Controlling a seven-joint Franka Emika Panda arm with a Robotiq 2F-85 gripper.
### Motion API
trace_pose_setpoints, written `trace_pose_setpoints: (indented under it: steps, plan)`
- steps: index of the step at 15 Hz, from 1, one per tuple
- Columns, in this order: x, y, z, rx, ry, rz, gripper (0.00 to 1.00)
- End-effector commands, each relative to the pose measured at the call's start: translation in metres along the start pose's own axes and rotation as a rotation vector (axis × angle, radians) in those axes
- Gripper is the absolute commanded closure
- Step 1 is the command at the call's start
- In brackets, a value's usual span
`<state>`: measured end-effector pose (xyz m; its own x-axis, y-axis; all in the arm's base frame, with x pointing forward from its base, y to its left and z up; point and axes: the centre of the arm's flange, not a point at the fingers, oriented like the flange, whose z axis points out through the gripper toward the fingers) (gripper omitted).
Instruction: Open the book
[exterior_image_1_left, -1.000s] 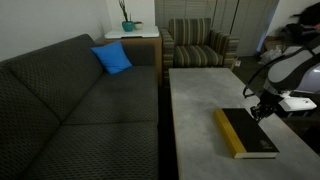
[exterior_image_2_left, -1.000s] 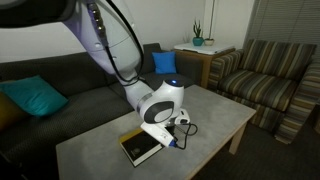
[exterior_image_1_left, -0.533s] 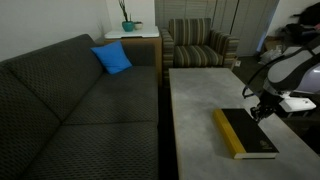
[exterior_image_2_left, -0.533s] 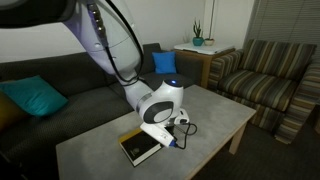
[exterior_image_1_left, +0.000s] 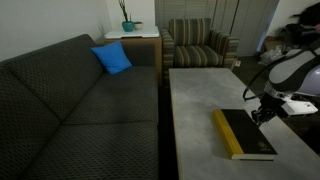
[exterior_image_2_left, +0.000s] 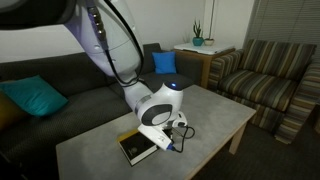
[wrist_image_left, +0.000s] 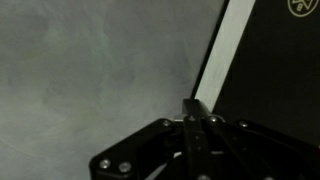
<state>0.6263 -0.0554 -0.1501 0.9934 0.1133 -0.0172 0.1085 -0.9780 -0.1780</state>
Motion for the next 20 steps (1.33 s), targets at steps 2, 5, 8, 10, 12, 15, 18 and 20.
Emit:
trace_pose_setpoints:
  steps: [2,5,8,10,12,15,18,20]
  plan:
    - [0.003,0.005,0.025,0.054,-0.036,-0.014,1.0]
    - [0.003,0.006,0.025,0.046,-0.037,-0.018,1.0]
    - [0.003,0.007,0.025,0.041,-0.037,-0.018,1.0]
    - [0.003,0.007,0.023,0.032,-0.042,-0.011,1.0]
    - [0.003,0.009,0.016,0.013,-0.028,-0.014,1.0]
    - [0.006,0.014,0.005,-0.004,0.0,-0.012,1.0]
    - [0.009,0.018,-0.006,-0.014,0.004,0.0,1.0]
    - [0.007,0.023,-0.01,-0.012,-0.032,0.022,1.0]
